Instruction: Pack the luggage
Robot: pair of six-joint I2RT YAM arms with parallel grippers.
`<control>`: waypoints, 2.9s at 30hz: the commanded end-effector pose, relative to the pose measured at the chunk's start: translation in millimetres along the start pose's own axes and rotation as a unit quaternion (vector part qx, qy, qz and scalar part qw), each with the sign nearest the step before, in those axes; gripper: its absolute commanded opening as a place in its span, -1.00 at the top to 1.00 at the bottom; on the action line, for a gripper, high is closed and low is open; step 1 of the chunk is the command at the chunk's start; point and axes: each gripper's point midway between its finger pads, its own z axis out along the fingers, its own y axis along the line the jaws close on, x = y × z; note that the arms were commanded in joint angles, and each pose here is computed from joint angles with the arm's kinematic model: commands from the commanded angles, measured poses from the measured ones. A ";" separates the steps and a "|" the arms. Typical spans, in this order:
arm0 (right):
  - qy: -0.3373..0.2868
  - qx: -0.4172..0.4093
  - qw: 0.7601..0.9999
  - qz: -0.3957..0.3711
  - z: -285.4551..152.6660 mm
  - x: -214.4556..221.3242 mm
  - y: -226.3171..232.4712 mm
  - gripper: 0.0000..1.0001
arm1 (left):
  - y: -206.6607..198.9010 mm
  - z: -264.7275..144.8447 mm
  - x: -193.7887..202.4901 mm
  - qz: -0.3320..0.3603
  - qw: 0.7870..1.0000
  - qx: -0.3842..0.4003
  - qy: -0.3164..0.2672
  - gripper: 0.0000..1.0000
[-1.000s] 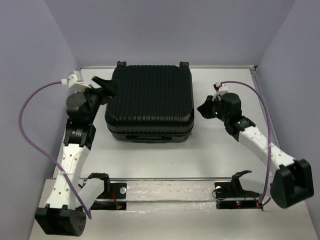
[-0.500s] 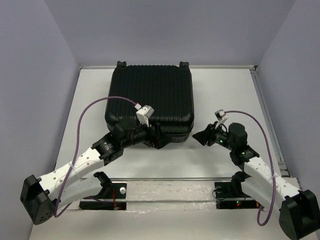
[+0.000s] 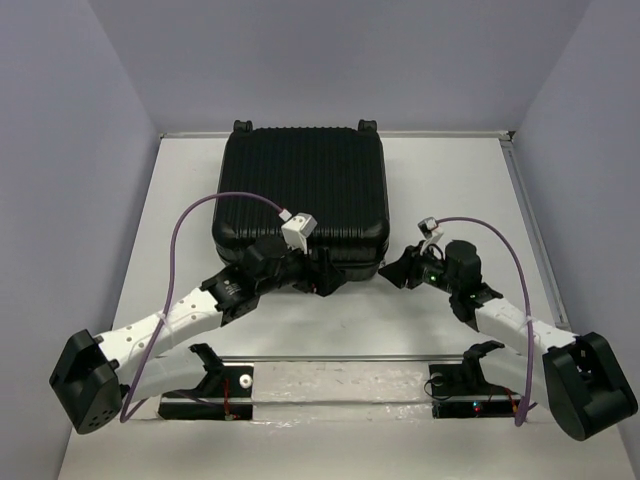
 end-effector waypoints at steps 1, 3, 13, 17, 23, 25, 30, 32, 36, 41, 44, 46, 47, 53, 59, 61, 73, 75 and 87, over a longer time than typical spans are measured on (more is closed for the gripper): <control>-0.056 -0.026 0.996 -0.061 5.2 -36.8 14.6 0.14 | 2.8 7.7 -15.6 0.007 1.000 -0.010 -0.024 -0.87; -0.060 -0.023 0.996 -0.064 8.4 -39.5 12.1 0.14 | 2.1 9.3 -15.4 0.005 1.000 -0.007 -0.024 -0.87; -0.070 -0.010 0.993 -0.093 21.5 -56.3 4.2 0.20 | -3.7 7.8 -20.0 -0.002 1.000 0.002 -0.029 -0.86; -0.085 0.005 0.991 -0.104 22.7 -64.9 -0.6 0.25 | -4.4 8.2 -19.8 -0.002 1.000 0.003 -0.027 -0.85; -0.097 0.022 0.986 -0.130 24.8 -72.3 -8.1 0.23 | -3.9 4.6 -20.6 -0.005 0.999 0.001 -0.032 -0.85; -0.104 0.023 0.985 -0.136 26.1 -72.5 -10.3 0.30 | -4.8 5.1 -20.4 -0.005 1.000 0.003 -0.031 -0.84; -0.134 0.026 0.981 -0.138 23.7 -82.0 -9.2 0.57 | -8.0 7.6 -20.3 -0.005 1.000 0.011 -0.026 -0.82; -0.140 0.025 0.980 -0.137 22.6 -83.9 -7.9 0.67 | -9.9 8.6 -20.0 -0.002 1.000 0.016 -0.022 -0.81; -0.130 0.013 0.984 -0.123 22.9 -78.8 -4.0 0.86 | -13.3 10.6 -28.8 0.000 0.999 0.017 -0.033 -0.80; -0.085 0.009 0.992 -0.091 25.5 -48.6 7.1 0.86 | -23.0 28.1 -53.9 0.016 0.999 0.020 -0.048 -0.80; -0.034 0.012 0.996 -0.085 27.7 -20.3 22.6 0.86 | -23.3 39.0 -75.1 0.021 0.998 -0.001 -0.063 -0.81; -0.021 0.027 0.996 -0.086 25.9 -11.0 27.6 0.86 | -24.7 49.3 -83.9 0.023 0.997 -0.004 -0.069 -0.81; -0.006 0.029 0.996 -0.082 21.7 -2.0 31.3 0.86 | -23.5 52.3 -86.7 0.022 0.997 -0.009 -0.072 -0.81; 0.032 0.019 0.998 -0.046 6.5 32.6 48.7 0.86 | -19.8 71.5 -105.3 0.016 0.995 -0.026 -0.096 -0.81; 0.016 -0.045 0.999 -0.026 22.5 33.2 94.9 0.86 | -19.7 91.2 -110.7 0.008 0.995 -0.023 -0.093 -0.80; -0.001 -0.049 0.999 -0.007 37.9 26.6 104.2 0.86 | -20.3 92.7 -114.3 0.002 0.995 -0.019 -0.099 -0.78; -0.023 0.033 0.999 -0.018 40.3 12.6 81.0 0.86 | 85.4 -88.4 -171.1 -0.023 0.949 -0.241 -0.200 -0.91; -0.019 0.034 0.999 -0.022 40.0 14.3 79.8 0.86 | 144.7 -136.7 -166.7 -0.033 0.917 -0.340 -0.207 -0.97; -0.008 0.033 0.998 -0.058 30.9 9.8 82.8 0.86 | 236.9 -151.1 -155.3 -0.114 0.902 -0.365 -0.200 -0.98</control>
